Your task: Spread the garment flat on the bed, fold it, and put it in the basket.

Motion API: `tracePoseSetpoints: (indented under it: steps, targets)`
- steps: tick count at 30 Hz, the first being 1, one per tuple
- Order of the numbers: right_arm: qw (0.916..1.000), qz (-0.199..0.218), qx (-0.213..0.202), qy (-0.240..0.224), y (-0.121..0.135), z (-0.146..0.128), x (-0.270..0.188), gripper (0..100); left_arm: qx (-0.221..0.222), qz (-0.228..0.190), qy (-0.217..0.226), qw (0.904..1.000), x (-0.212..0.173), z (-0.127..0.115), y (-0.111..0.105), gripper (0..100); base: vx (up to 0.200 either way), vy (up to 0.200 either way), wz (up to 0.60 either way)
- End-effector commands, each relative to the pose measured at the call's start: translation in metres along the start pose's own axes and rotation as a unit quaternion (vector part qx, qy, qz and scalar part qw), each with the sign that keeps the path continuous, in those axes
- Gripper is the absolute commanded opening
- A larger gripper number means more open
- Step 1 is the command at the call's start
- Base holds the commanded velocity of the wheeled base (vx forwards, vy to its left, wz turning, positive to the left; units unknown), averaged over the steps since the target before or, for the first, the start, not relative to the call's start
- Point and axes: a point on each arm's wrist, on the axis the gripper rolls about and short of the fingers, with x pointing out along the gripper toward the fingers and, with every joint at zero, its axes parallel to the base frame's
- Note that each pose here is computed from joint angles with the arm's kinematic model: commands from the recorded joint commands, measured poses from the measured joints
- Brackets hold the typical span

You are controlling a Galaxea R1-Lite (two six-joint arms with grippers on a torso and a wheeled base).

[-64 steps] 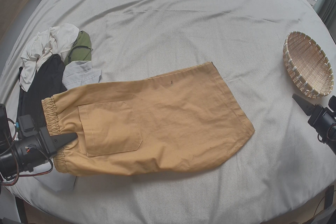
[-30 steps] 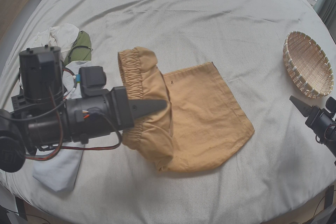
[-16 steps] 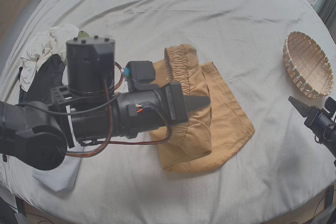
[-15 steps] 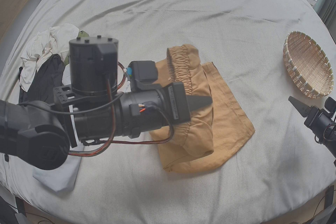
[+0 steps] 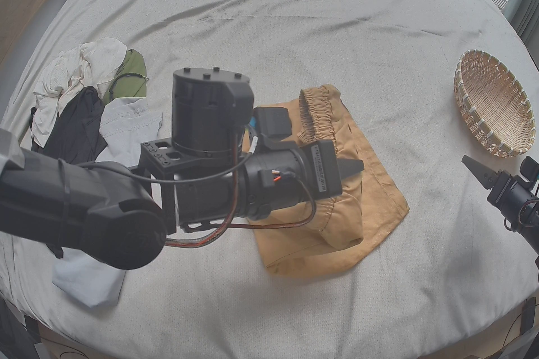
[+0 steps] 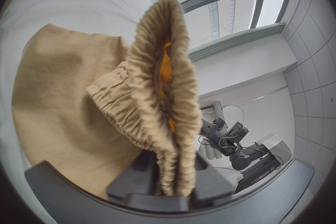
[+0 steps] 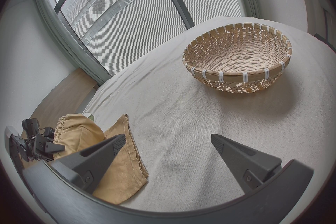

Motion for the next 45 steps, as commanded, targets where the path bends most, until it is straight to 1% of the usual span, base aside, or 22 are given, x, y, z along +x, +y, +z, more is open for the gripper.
tracePoseSetpoints:
  steps: [1,8,9,14,18,21,22,23,28,31,36,41,45]
  targets:
    - [1.0,-0.001,0.001,0.002,0.0,-0.001,0.0,100,-0.001,0.002,0.004,1.0,0.006,-0.003,0.002,100,0.0,0.0,0.0]
    - [0.9998,0.017,0.002,0.014,0.006,-0.005,0.003,100,0.002,0.019,-0.009,0.9998,0.0,-0.002,0.001,100,0.0,0.0,0.0]
    - [0.9994,0.025,0.003,0.022,0.009,-0.008,0.004,100,0.003,0.019,-0.011,0.9998,-0.005,-0.002,-0.001,100,0.0,0.0,0.0]
    - [0.998,0.043,0.024,0.04,0.016,-0.014,0.007,100,0.0,0.028,-0.008,0.9996,-0.015,-0.005,0.001,100,0.0,0.0,0.0]
    - [0.9957,0.062,0.035,0.06,0.024,-0.021,0.009,100,-0.005,0.048,-0.015,0.9987,-0.038,-0.006,0.009,100,0.0,0.0,0.0]
    - [0.9919,0.076,0.044,0.092,0.03,-0.033,0.015,100,-0.01,0.064,-0.025,0.9976,-0.07,-0.01,0.013,100,0.0,0.0,0.0]
    - [0.9913,0.076,0.044,0.098,0.03,-0.035,0.016,100,-0.01,0.066,-0.027,0.9974,-0.075,-0.01,0.013,100,0.0,0.0,0.0]
    - [0.99,0.078,0.045,0.109,0.031,-0.04,0.019,100,-0.011,0.071,-0.034,0.9968,-0.087,-0.01,0.014,100,0.0,0.0,0.0]
    - [0.9862,0.075,0.049,0.14,0.03,-0.053,0.028,100,-0.007,0.075,-0.066,0.995,-0.128,-0.009,0.008,100,0.0,0.0,0.0]
    - [0.9838,0.07,0.056,0.155,0.03,-0.059,0.032,100,-0.007,0.077,-0.071,0.9945,-0.141,-0.015,0.006,100,0.0,0.0,0.0]
    - [0.981,0.068,0.059,0.172,0.029,-0.067,0.036,100,-0.008,0.088,-0.077,0.993,-0.155,-0.025,0.008,100,0.0,0.0,0.0]
    - [0.9797,0.08,0.057,0.175,0.032,-0.073,0.042,100,-0.012,0.099,-0.084,0.9915,-0.164,-0.029,0.013,100,0.0,0.0,0.0]
    - [0.977,0.093,0.055,0.184,0.037,-0.082,0.048,100,-0.013,0.107,-0.077,0.9912,-0.168,-0.036,0.016,100,0.0,0.0,0.0]
